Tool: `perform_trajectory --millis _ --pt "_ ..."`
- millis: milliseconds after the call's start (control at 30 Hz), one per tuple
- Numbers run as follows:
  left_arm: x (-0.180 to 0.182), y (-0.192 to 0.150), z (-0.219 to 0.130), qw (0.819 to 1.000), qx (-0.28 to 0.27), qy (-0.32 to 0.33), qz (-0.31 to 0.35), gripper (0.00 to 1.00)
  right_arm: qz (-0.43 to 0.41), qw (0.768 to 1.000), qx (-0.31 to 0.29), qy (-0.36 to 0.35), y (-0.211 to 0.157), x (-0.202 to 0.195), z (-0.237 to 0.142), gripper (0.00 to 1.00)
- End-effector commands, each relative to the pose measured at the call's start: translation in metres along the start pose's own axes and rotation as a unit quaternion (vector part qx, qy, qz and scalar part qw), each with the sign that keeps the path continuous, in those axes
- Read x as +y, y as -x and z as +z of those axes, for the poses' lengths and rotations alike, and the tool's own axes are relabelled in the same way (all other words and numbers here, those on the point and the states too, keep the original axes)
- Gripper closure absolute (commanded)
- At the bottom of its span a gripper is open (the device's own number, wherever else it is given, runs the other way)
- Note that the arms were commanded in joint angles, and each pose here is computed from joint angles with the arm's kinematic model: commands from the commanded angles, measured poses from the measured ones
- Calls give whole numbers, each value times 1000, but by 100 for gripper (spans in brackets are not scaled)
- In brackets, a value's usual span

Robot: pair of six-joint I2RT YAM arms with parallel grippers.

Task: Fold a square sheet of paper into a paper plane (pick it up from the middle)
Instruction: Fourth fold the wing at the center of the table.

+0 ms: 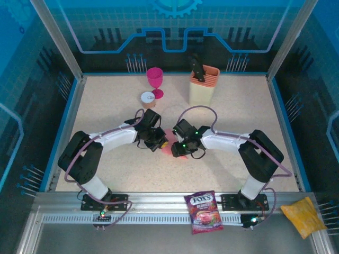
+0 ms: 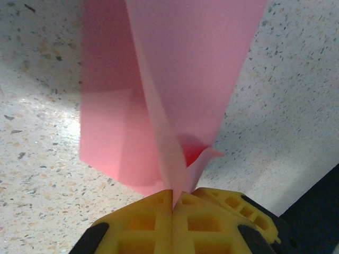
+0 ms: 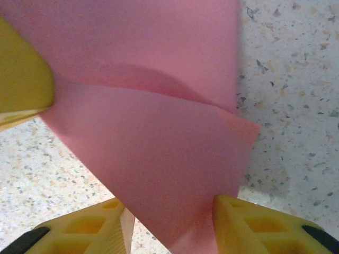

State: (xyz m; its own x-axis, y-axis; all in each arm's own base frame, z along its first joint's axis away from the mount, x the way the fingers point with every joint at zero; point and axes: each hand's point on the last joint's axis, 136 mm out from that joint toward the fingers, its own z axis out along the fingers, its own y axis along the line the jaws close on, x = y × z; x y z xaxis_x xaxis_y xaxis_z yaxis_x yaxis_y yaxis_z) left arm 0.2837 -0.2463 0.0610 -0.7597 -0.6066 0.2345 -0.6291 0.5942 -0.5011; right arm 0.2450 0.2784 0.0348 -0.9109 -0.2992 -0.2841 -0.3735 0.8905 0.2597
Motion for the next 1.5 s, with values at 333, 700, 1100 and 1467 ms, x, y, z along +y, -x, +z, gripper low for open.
perform_trajectory --millis 333,700,1100,1467 --pt "4 -1 -2 1000 -4 29 -11 100 -9 999 6 -31 -10 -8 -1 61" --pt "9 -1 5 999 -3 47 -2 100 -18 999 -26 -30 2 -1 -20 56" --pt "9 -3 6 999 -2 51 -1 100 -19 999 -5 -45 -11 -9 -6 59" --pt "10 -3 7 998 -2 55 0 100 -43 995 -66 -57 0 -8 -35 53"
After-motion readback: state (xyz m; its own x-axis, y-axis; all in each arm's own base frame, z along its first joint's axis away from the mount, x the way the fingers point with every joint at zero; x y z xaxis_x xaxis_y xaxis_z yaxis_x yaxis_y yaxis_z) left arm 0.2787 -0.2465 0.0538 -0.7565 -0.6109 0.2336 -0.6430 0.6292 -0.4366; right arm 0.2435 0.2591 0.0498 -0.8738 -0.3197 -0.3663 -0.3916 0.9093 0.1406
